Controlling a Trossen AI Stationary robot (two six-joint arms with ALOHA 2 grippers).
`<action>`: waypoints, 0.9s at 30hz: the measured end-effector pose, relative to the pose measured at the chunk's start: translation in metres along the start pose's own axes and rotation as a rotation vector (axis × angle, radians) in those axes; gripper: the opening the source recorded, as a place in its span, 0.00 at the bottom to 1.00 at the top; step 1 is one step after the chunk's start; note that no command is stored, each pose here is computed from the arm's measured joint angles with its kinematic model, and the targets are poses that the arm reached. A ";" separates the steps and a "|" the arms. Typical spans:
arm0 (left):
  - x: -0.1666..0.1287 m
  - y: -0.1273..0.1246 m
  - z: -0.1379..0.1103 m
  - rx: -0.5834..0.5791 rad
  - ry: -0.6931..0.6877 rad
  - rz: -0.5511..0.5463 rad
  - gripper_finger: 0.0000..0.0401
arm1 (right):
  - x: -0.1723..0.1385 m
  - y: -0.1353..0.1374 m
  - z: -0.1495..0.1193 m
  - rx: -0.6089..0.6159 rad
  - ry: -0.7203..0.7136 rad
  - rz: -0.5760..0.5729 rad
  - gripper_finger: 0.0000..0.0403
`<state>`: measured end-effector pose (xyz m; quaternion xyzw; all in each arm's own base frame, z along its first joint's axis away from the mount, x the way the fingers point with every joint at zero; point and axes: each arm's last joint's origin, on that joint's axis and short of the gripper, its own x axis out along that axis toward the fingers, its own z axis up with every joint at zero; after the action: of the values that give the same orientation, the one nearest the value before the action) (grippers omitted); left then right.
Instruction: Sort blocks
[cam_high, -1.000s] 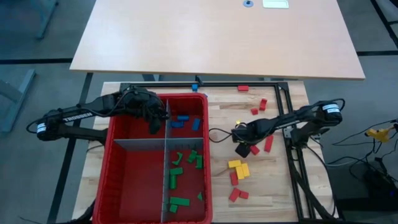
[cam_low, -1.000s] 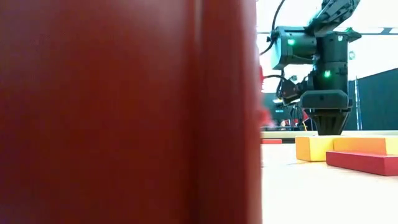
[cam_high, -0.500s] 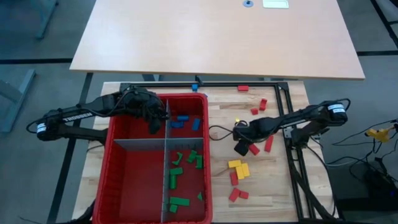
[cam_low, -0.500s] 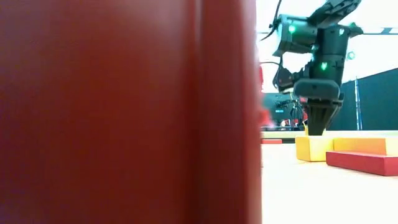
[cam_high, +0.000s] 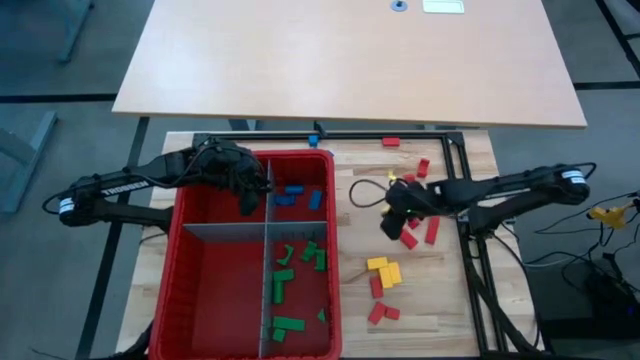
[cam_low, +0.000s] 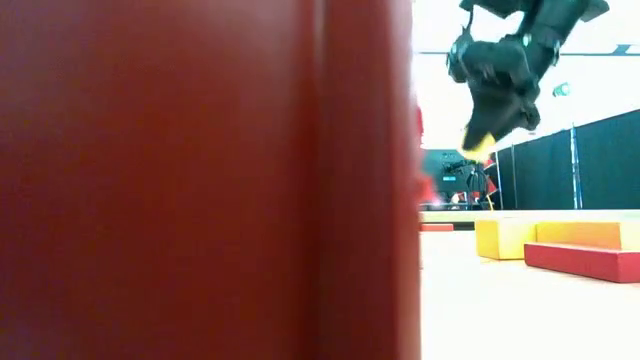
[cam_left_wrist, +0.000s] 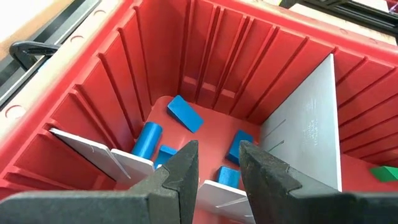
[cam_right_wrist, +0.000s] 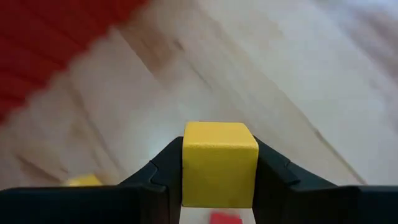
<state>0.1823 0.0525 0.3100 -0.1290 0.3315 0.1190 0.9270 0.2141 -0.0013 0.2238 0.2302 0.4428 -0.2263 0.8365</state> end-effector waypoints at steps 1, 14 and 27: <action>0.000 0.000 0.000 0.003 0.000 0.000 0.26 | -0.006 0.001 0.003 -0.002 -0.032 0.023 0.27; -0.006 -0.013 0.029 0.189 -0.296 -0.315 0.26 | -0.078 0.039 0.069 -0.202 -0.448 0.260 0.27; 0.011 -0.033 0.049 0.356 -0.478 -0.430 0.53 | -0.080 0.078 0.119 -0.354 -0.518 0.256 0.27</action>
<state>0.2298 0.0384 0.3450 -0.0008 0.0863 -0.1116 0.9900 0.2952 0.0046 0.3654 0.0699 0.2155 -0.0900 0.9698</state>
